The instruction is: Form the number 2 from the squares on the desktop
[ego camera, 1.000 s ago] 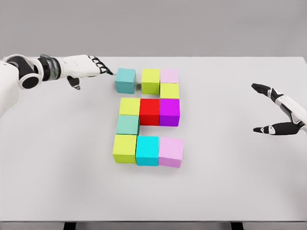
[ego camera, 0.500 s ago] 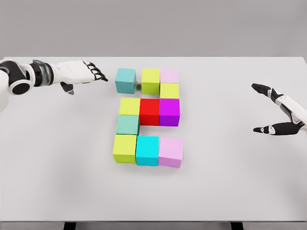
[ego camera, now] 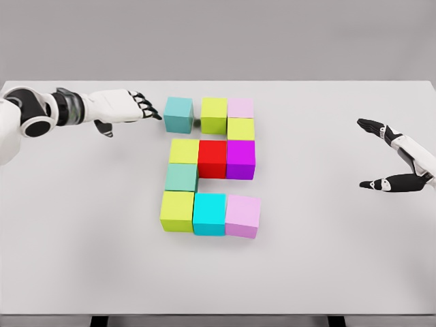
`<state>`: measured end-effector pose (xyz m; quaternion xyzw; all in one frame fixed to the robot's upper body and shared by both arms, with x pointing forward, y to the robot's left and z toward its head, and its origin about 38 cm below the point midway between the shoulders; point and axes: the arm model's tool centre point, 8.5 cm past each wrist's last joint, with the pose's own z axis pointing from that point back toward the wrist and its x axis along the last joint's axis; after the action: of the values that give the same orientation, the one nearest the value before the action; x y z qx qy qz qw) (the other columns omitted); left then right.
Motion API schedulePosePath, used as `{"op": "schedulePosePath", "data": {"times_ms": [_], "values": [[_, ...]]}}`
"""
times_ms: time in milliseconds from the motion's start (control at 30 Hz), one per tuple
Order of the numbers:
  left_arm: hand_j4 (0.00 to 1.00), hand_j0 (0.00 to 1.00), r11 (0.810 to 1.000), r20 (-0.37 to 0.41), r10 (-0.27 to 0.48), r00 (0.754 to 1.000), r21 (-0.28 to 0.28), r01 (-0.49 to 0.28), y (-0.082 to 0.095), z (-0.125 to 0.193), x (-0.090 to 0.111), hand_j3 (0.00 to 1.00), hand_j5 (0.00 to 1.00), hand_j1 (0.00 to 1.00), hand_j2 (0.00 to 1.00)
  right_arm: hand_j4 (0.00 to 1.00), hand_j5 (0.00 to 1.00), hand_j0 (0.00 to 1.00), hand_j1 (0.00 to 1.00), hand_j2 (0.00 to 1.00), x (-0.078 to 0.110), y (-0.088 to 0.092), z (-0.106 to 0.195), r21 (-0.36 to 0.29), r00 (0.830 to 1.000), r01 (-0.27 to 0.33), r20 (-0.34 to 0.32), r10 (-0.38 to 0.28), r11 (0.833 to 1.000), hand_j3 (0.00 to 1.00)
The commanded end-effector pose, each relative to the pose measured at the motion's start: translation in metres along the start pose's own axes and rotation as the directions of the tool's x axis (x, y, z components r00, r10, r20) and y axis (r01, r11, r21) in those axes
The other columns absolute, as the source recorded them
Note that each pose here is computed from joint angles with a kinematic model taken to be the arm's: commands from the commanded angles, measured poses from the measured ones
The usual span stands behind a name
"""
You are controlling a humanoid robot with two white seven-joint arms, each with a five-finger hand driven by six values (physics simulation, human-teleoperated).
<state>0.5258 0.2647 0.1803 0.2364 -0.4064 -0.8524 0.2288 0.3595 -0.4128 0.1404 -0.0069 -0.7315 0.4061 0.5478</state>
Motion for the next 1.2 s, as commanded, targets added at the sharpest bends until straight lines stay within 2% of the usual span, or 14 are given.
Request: {"op": "schedulePosePath", "data": {"times_ms": [0, 633, 1167], "values": [[1.0, 1.0, 1.0, 0.004, -0.001, 1.0, 0.008, 0.001, 0.0025, -0.0004, 0.0013, 1.0, 1.0, 1.0, 1.0, 1.0, 1.0, 1.0, 1.0, 1.0, 0.0001, -0.001, 0.0004, -0.004, 1.0, 0.005, 0.0, -0.005, 1.0, 1.0], [1.0, 1.0, 1.0, 0.025, -0.012, 1.0, 0.024, 0.012, 0.0096, -0.0061, 0.0093, 1.0, 1.0, 1.0, 1.0, 1.0, 1.0, 1.0, 1.0, 1.0, 0.0005, -0.001, 0.0001, -0.004, 1.0, 0.005, 0.002, -0.005, 1.0, 1.0], [1.0, 1.0, 1.0, 0.004, -0.006, 1.0, 0.017, 0.006, 0.0064, -0.0012, 0.002, 1.0, 1.0, 1.0, 1.0, 1.0, 1.0, 1.0, 1.0, 1.0, 0.0003, -0.0001, -0.0004, -0.005, 1.0, 0.007, 0.003, -0.007, 1.0, 1.0]]}}
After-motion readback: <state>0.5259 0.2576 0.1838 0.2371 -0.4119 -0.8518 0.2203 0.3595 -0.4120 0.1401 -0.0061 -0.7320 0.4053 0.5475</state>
